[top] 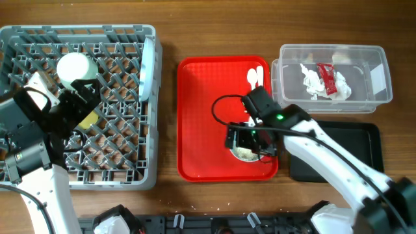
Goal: Sort waste into correct bins and load items into the dishwasher rack
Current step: 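Reach the right gripper to the light-blue rice bowl and grasp its rim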
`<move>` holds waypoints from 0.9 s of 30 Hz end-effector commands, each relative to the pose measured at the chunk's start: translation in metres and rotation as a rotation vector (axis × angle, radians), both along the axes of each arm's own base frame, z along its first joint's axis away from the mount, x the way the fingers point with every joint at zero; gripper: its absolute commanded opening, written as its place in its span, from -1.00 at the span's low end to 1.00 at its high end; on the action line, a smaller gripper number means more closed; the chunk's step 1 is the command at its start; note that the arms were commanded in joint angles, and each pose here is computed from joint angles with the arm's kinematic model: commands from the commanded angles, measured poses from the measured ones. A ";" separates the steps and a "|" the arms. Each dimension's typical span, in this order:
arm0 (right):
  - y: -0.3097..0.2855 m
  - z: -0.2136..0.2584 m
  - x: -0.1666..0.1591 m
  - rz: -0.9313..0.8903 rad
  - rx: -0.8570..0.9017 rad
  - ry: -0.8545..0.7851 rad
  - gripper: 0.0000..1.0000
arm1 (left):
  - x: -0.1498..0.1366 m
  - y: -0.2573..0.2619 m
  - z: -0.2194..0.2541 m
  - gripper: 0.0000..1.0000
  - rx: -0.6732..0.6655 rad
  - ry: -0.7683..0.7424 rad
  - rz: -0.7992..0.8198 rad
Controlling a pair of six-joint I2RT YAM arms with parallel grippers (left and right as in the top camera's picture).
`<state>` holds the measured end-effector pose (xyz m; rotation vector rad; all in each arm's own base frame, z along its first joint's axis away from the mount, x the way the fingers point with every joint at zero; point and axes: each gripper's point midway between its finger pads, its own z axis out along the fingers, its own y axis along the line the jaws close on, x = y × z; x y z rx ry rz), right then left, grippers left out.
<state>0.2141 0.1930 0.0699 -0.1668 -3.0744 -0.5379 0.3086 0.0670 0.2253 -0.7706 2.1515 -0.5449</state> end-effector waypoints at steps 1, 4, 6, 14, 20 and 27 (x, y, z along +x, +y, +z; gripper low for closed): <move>0.025 -0.025 -0.008 0.090 0.055 0.081 0.57 | 0.002 -0.002 0.000 1.00 0.004 -0.005 -0.022; 0.030 -0.038 -0.003 0.127 -0.016 0.018 0.52 | 0.002 -0.001 0.000 1.00 0.004 -0.005 -0.022; 0.027 -0.041 0.001 0.131 -0.059 -0.020 0.08 | 0.002 -0.001 0.000 1.00 0.004 -0.005 -0.022; 0.001 -0.046 0.010 0.114 -0.214 -0.080 -0.55 | 0.002 -0.001 0.000 1.00 0.004 -0.005 -0.022; 0.015 -0.046 0.002 0.152 -0.256 -0.135 -0.59 | 0.002 -0.001 0.000 1.00 0.004 -0.005 -0.022; 0.012 -0.036 0.002 0.181 -0.297 -0.138 -0.91 | 0.002 -0.001 0.000 1.00 0.004 -0.005 -0.022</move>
